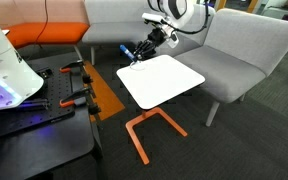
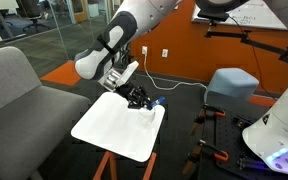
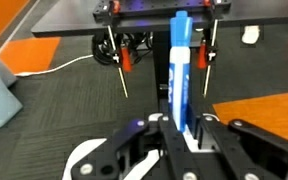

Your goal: Put the blue marker in the glass cup

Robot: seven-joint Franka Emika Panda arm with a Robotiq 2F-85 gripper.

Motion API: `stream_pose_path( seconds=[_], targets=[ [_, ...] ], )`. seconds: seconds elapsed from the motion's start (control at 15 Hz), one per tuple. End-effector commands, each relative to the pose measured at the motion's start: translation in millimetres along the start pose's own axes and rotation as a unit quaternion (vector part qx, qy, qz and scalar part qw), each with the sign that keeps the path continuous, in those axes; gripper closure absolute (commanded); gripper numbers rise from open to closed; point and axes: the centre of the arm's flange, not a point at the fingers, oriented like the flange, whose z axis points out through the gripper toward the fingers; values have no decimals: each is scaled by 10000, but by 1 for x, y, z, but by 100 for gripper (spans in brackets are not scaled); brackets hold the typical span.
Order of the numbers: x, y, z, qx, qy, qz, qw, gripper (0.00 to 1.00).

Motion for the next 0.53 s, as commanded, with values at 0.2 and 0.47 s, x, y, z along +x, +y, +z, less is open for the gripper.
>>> stream_pose_path(
  seconds=[0.2,0.47],
  targets=[
    [-8,3,-10,34,283,63,9996,25],
    [-25,2,-33,52,644,94,9979,0]
  ],
)
